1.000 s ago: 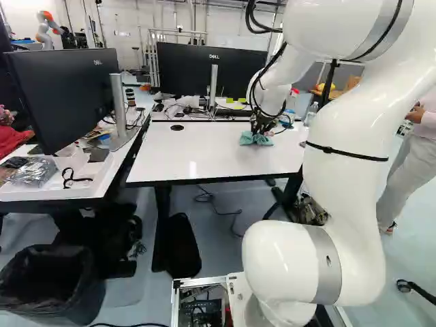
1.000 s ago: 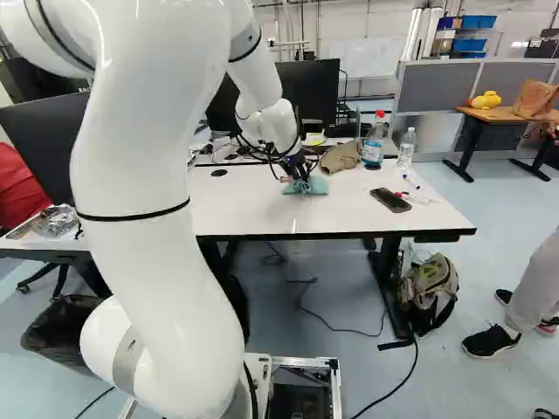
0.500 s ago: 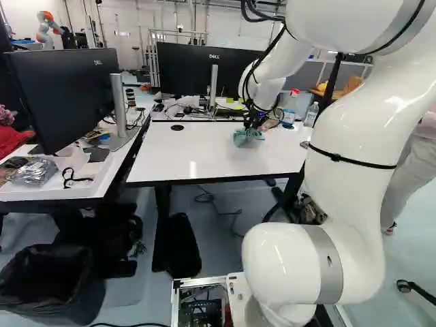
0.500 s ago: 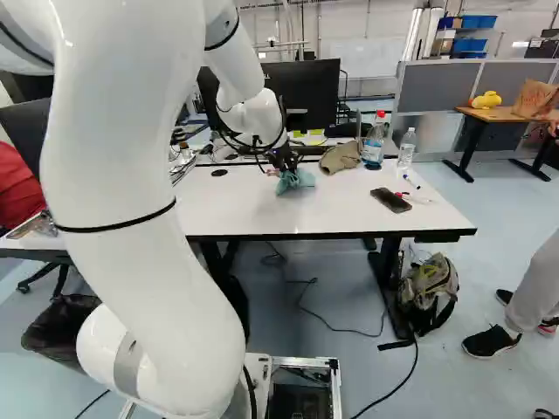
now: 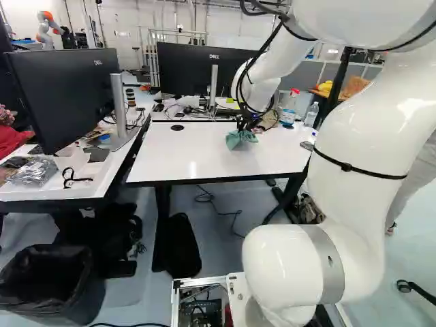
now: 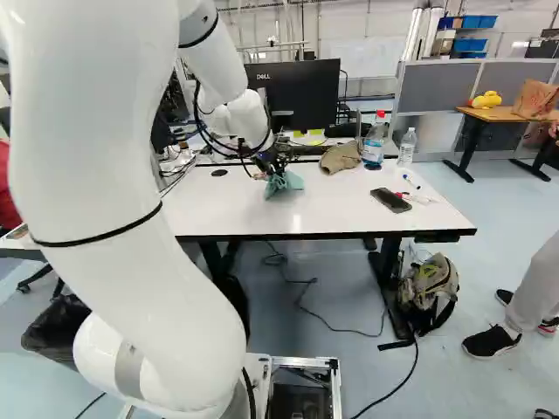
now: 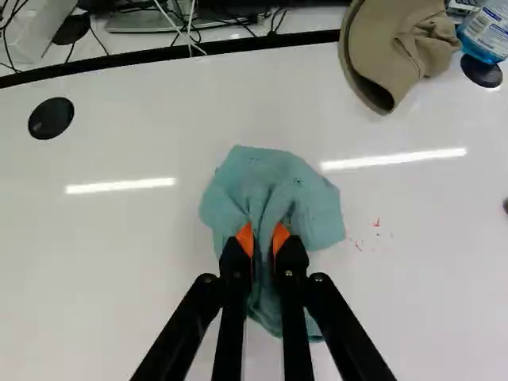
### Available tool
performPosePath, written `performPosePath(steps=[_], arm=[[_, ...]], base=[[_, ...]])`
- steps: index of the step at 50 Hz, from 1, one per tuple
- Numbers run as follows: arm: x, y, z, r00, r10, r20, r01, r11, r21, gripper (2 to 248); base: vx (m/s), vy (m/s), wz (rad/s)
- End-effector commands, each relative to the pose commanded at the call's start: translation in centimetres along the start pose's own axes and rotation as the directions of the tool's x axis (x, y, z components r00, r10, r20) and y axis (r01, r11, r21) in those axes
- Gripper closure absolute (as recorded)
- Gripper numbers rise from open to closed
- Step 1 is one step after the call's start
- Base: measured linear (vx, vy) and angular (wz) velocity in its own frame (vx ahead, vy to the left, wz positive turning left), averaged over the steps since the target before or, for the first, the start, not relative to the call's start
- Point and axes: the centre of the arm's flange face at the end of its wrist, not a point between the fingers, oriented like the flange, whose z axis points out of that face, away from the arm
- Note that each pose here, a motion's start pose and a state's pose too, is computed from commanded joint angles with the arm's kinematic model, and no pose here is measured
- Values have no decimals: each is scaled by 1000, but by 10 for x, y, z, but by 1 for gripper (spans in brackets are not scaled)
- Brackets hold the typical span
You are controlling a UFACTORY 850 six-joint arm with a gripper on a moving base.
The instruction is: Clean the table with the green towel
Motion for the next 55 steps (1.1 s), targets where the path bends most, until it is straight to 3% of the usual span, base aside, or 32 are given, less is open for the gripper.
performPosePath(steps=[12, 36, 55], arm=[[-17, -10, -12, 1000, -17, 4, 17, 1000, 12, 204], [-17, -10, -14, 1000, -18, 1, 18, 1000, 12, 204], [1, 14, -27, 999, 23, -43, -23, 1000, -16, 204]], base=[[0, 0, 0], [0, 0, 0], [0, 0, 0]])
